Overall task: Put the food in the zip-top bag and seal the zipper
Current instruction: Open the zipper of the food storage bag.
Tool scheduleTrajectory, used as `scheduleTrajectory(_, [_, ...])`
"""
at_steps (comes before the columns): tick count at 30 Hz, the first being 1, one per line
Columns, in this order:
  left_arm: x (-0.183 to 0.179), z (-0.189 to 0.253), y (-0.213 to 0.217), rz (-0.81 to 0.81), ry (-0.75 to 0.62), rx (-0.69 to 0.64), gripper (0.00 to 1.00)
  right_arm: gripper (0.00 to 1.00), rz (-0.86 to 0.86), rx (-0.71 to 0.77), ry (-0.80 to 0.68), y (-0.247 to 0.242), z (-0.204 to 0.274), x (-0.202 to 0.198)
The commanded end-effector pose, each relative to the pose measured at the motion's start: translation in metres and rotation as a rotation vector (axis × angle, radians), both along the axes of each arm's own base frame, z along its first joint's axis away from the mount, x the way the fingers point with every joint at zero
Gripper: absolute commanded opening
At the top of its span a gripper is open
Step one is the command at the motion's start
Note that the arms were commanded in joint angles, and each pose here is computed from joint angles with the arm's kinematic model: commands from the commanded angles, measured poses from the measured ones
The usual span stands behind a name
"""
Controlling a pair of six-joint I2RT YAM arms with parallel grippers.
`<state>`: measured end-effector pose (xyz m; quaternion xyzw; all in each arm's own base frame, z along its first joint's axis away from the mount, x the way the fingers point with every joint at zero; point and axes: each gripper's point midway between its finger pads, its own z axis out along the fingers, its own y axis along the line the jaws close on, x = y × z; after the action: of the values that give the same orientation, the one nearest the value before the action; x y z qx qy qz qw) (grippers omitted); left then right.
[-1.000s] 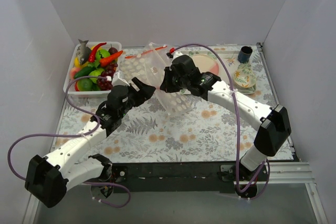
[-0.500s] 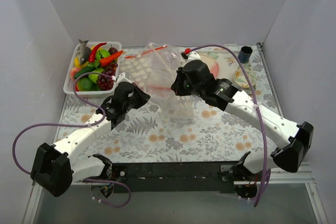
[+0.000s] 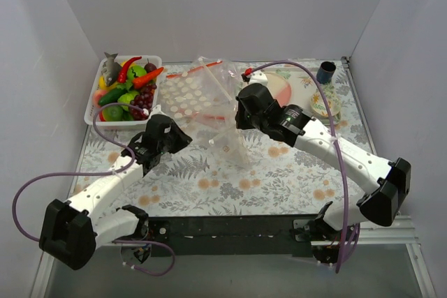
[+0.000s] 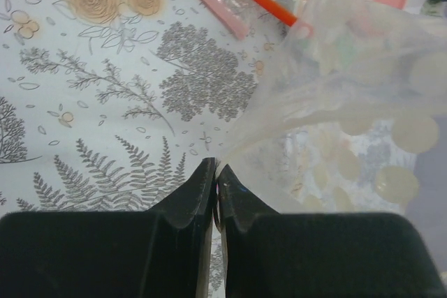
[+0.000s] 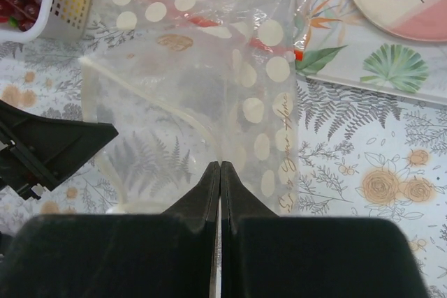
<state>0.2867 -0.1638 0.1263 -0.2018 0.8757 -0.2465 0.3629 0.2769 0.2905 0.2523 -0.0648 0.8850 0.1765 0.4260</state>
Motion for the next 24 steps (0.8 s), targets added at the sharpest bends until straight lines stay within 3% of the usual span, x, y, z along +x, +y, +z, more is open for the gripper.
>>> scheduleTrajectory(1, [0.005, 0.036, -0.011, -0.055, -0.113, -0.080, 0.11, 0.01, 0.075, 0.056, 0.004, 0.025, -0.010, 0.004])
scheduleTrajectory(4, [0.009, 0.049, -0.023, -0.098, -0.123, -0.123, 0.27, 0.01, 0.123, 0.071, 0.059, 0.041, -0.038, 0.000])
scheduleTrajectory(11, [0.004, 0.064, -0.022, -0.101, -0.125, -0.136, 0.39, 0.01, 0.168, 0.143, 0.067, 0.069, -0.039, 0.006])
scheduleTrajectory(14, [-0.001, 0.080, -0.014, -0.086, -0.151, -0.114, 0.53, 0.01, 0.161, 0.143, 0.065, 0.074, -0.036, 0.013])
scheduleTrajectory(15, [-0.003, 0.085, -0.012, -0.088, -0.167, -0.107, 0.64, 0.01, 0.160, 0.146, 0.064, 0.075, -0.034, 0.014])
scheduleTrajectory(24, [0.000, 0.120, 0.011, -0.003, -0.236, -0.068, 0.82, 0.01, 0.121, 0.158, 0.101, 0.068, -0.051, 0.030])
